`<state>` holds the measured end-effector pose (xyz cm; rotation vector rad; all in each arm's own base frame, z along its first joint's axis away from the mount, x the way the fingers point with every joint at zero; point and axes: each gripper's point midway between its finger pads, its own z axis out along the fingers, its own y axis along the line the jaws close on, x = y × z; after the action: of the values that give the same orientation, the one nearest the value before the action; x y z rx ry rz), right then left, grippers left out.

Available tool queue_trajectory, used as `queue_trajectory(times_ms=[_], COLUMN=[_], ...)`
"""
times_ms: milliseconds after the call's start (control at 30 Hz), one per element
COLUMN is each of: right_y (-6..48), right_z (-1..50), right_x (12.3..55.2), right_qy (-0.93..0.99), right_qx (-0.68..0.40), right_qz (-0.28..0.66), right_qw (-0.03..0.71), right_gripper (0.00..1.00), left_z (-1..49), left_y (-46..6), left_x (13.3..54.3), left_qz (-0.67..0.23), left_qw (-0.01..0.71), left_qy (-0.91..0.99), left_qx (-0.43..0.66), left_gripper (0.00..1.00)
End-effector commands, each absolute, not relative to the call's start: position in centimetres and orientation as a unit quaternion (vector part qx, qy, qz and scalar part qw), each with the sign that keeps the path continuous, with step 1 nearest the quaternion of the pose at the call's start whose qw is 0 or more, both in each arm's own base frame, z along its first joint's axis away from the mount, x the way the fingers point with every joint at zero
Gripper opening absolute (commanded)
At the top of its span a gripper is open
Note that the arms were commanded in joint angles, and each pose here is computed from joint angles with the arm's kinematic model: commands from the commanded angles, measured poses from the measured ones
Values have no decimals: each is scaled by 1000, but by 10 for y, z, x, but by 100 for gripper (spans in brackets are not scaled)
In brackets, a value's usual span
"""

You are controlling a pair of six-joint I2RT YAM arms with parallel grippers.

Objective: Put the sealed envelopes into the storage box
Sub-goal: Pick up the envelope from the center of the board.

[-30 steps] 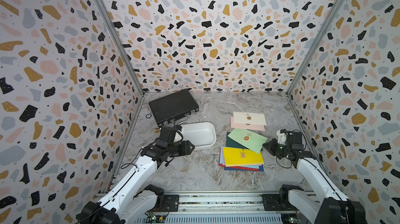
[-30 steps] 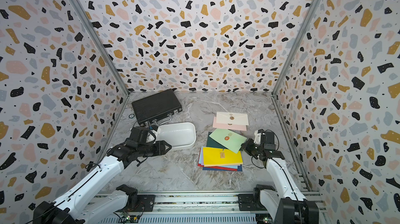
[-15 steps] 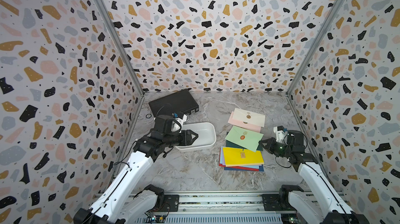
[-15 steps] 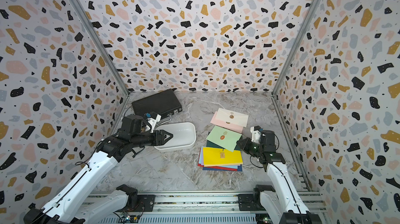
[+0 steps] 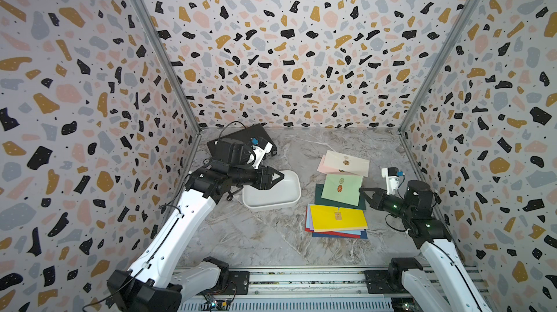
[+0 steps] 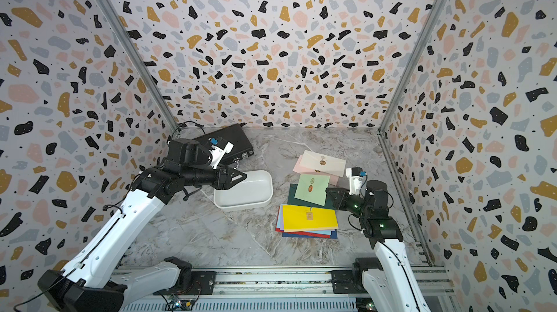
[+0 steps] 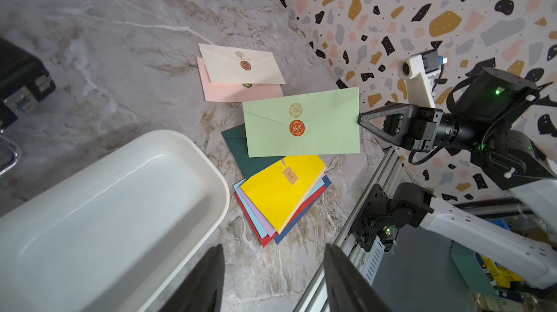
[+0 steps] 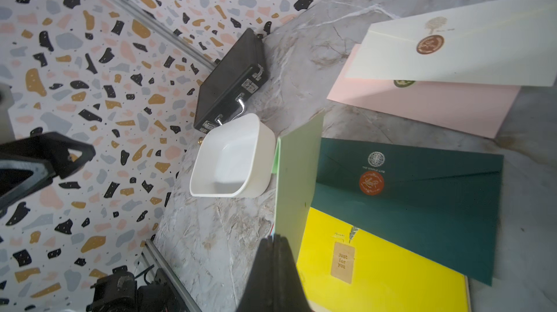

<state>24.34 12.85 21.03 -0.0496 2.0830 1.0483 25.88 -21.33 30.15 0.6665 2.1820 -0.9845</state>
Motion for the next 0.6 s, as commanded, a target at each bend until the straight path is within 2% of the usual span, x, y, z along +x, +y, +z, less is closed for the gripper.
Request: queue_trajectory(times_ms=[0,200,567], right_y=[142,125,105], right_z=[234,214,151], right_x=[241,243,243], right_qy=[802,842,883], right_qx=[-90,-73,36], right_qz=[417,348,314], right_qw=[417,407,348], right_gripper=[0,0,0], left_z=[317,289,233], left_y=[-232,-267,-301], left_x=[261,259,244], left_qz=[-375,-382,-392], left_qw=[348,299,214], left_qy=[794,791,811], left_qx=[327,373,377], left_gripper=[57,55,50])
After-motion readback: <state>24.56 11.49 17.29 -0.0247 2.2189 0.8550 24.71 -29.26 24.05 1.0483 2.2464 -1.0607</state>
